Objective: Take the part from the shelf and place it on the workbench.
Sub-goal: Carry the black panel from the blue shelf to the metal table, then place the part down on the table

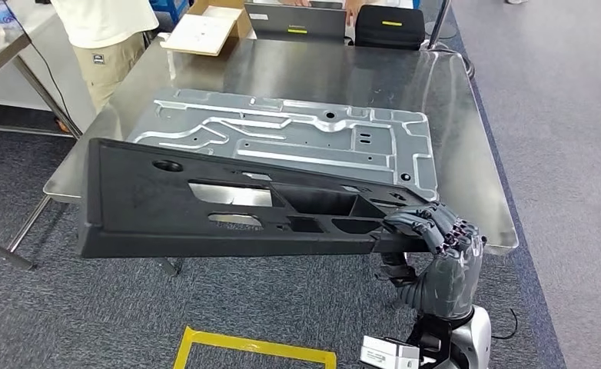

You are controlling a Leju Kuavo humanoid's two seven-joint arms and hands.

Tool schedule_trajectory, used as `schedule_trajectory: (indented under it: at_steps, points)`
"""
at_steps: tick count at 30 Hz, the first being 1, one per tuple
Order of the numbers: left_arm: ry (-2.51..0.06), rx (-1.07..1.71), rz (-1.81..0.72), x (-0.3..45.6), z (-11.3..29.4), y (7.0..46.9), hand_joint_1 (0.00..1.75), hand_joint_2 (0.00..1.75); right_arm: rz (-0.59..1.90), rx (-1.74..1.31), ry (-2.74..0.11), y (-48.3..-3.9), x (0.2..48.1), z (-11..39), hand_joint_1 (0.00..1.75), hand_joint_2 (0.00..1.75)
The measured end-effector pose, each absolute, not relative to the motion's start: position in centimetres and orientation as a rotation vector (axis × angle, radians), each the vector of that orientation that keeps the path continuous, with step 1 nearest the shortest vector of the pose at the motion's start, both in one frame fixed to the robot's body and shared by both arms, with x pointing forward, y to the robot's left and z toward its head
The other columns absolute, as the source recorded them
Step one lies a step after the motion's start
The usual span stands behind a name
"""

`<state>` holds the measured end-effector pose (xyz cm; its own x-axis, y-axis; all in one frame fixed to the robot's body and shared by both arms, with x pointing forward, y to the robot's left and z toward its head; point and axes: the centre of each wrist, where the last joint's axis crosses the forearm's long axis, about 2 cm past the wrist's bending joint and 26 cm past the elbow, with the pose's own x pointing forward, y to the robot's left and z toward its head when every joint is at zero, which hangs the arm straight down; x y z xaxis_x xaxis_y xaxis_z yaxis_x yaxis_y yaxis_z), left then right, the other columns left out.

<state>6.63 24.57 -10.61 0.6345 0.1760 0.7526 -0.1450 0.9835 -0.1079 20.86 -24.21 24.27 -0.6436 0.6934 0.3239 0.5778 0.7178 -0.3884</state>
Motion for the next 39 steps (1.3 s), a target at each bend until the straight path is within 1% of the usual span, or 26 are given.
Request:
schedule_trajectory:
  at_steps: [39]
  points:
    - [-0.870, -0.036, 0.187, 6.66, -10.60, 24.48, 0.00, 1.75, 0.349, -0.978, -2.468, -24.20, 20.84, 24.26, 1.75, 1.75]
